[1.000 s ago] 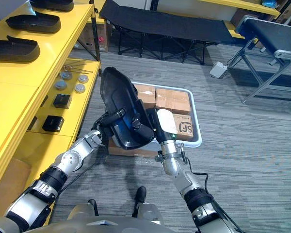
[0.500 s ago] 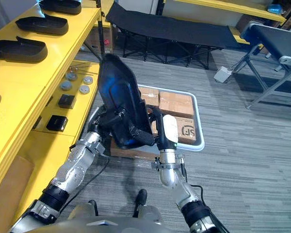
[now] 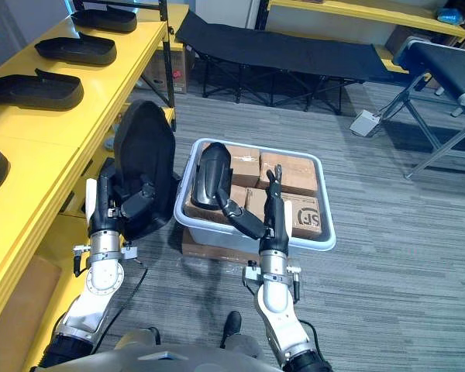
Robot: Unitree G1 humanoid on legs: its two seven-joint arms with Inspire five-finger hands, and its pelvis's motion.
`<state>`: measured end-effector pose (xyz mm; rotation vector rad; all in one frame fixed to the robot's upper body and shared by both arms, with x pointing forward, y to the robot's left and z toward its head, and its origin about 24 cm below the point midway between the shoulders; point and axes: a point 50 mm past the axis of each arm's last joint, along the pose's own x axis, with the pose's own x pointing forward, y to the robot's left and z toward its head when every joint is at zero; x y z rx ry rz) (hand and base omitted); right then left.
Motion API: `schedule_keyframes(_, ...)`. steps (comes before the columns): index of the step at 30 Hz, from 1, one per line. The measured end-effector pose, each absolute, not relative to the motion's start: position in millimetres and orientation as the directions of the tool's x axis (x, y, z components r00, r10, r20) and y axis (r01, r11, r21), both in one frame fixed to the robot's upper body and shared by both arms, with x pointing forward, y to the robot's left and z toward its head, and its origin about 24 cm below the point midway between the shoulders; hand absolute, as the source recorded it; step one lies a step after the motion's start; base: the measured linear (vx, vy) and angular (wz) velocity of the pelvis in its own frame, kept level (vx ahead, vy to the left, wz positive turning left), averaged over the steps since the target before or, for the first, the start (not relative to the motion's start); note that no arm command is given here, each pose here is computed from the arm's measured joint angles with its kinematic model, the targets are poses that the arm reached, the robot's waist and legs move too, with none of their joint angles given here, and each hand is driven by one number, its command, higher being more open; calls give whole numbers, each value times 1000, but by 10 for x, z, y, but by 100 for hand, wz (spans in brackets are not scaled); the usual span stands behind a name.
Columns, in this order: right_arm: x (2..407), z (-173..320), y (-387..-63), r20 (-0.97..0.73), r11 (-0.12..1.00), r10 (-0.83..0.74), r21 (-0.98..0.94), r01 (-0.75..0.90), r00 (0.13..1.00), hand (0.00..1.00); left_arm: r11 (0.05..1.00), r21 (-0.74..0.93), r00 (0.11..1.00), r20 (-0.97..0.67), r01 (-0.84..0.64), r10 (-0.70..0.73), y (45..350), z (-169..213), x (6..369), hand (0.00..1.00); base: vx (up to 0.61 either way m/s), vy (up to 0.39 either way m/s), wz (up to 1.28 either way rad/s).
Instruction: Walk over and take three plastic housings, then place them on the shelf
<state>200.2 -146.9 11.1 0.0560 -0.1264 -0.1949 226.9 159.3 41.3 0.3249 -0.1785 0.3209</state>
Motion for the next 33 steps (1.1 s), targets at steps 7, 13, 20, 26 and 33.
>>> schedule_keyframes(7,1748,-114,-1640,-26,969,-233,81,235,972,100,932,58,927,140,-357,347,1618,303,2108,0,1,27,-7)
schedule_keyframes(13,1711,-233,-1807,-102,950,-265,142,278,959,100,912,-12,887,224,-411,403,1785,484,1981,0,-23,4,1)
schedule_keyframes(20,1798,-288,-1790,-121,969,-200,118,215,972,100,833,-74,778,319,-549,541,2047,745,1852,0,-20,-3,49)
schedule_keyframes(26,1971,-314,-1570,-119,999,-26,17,29,993,100,685,-78,641,289,-725,711,2436,708,1576,0,33,-24,78)
schedule_keyframes(33,2138,-289,-1403,-105,1000,-20,-1,20,994,100,612,-98,596,151,-785,789,2597,483,1114,0,21,23,86)
